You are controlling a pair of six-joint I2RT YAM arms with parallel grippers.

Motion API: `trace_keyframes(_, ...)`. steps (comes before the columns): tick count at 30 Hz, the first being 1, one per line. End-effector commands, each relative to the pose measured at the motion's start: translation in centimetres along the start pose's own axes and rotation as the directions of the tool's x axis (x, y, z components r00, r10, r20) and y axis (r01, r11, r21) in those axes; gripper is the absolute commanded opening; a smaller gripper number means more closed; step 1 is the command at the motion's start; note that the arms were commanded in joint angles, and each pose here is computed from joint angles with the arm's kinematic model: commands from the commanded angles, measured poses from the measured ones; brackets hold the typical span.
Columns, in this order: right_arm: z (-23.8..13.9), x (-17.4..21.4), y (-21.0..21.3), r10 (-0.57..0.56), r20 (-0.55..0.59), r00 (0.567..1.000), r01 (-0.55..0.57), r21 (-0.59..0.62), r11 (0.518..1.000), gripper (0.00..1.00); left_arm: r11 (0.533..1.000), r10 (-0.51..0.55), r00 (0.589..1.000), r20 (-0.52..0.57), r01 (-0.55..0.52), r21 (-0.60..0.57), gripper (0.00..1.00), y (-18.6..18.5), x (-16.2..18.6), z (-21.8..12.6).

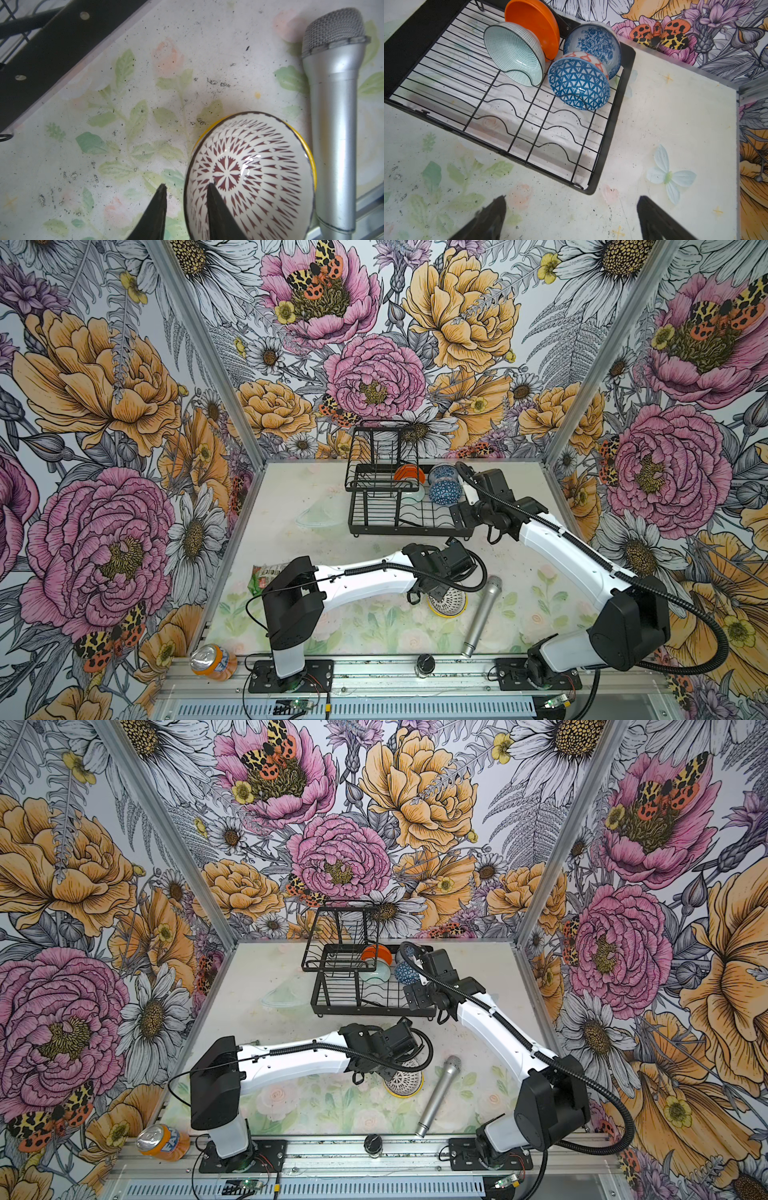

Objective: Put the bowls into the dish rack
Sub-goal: 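Lower the left gripper onto the yellow-and-white bowl rim and close it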

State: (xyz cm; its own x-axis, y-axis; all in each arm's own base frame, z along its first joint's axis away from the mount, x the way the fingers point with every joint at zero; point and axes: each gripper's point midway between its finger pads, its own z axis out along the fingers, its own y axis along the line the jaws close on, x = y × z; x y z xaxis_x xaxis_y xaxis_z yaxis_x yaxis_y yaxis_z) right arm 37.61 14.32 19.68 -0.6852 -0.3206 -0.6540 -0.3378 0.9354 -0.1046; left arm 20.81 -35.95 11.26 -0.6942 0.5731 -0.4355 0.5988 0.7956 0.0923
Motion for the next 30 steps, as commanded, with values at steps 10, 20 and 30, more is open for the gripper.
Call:
trace_keyframes(10, -0.8, -0.8, -0.2, 0.006, 0.046, 0.999, -0.005, -0.005, 1.000, 1.00, 0.998, -0.029, 0.999, -0.041, 0.031, 0.060, 0.30, -0.8, 1.1, 1.6)
trace_keyframes(20, -1.0, -0.9, -0.3, 0.008, 0.051, 0.999, -0.008, -0.002, 1.000, 0.99, 0.998, -0.036, 0.998, -0.053, 0.039, 0.051, 0.05, -0.3, 1.4, 1.9)
trace_keyframes(30, -1.2, -0.9, -0.4, 0.008, 0.054, 0.998, -0.008, -0.001, 1.000, 0.99, 0.997, -0.057, 0.998, 0.001, 0.057, 0.053, 0.00, 0.6, 0.2, 0.1)
